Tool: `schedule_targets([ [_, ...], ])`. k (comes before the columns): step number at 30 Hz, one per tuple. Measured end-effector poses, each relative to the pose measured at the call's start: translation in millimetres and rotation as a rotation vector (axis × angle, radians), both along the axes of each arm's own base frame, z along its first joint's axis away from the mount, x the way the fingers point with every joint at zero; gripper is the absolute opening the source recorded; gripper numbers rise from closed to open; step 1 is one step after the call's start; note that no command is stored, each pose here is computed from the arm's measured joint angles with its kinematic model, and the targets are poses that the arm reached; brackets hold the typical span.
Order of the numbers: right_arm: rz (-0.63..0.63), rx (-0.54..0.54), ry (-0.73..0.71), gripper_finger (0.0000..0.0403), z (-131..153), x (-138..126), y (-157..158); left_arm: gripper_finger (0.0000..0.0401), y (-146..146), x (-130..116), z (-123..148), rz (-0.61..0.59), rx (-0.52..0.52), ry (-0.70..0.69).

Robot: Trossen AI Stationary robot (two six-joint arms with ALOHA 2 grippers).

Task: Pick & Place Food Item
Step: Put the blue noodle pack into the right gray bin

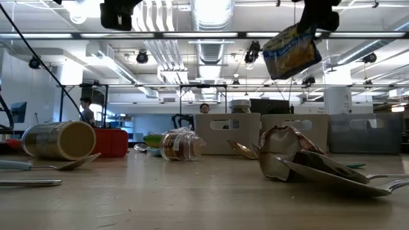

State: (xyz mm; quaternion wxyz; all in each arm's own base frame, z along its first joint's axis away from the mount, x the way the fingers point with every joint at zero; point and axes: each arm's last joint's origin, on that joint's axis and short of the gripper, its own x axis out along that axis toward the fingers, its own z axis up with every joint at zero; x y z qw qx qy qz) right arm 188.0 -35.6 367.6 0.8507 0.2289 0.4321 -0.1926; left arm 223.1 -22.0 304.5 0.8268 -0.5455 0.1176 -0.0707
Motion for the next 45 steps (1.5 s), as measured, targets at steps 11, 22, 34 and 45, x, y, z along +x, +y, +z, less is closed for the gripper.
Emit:
schedule_targets([
  [11, 0.300, -0.096, 0.140, 0.0014, -17.1, 14.6, -17.6, 0.0315, -0.1, 0.0, -0.1, -0.001, 0.000, 0.001],
  [22, 0.589, -0.187, 0.292, 0.0014, -40.3, 33.8, -27.7, 0.0315, -0.1, 0.1, -0.2, -0.001, 0.000, 0.002],
  [34, 0.506, -0.124, 0.230, 0.0014, -58.0, 26.5, -62.3, 0.0315, -0.1, 0.1, -0.2, -0.001, 0.000, 0.002],
  [45, 0.525, -0.067, 0.268, 0.0014, -92.2, 16.2, -63.3, 0.0315, 0.1, 0.1, -0.2, 0.001, 0.001, 0.002],
])
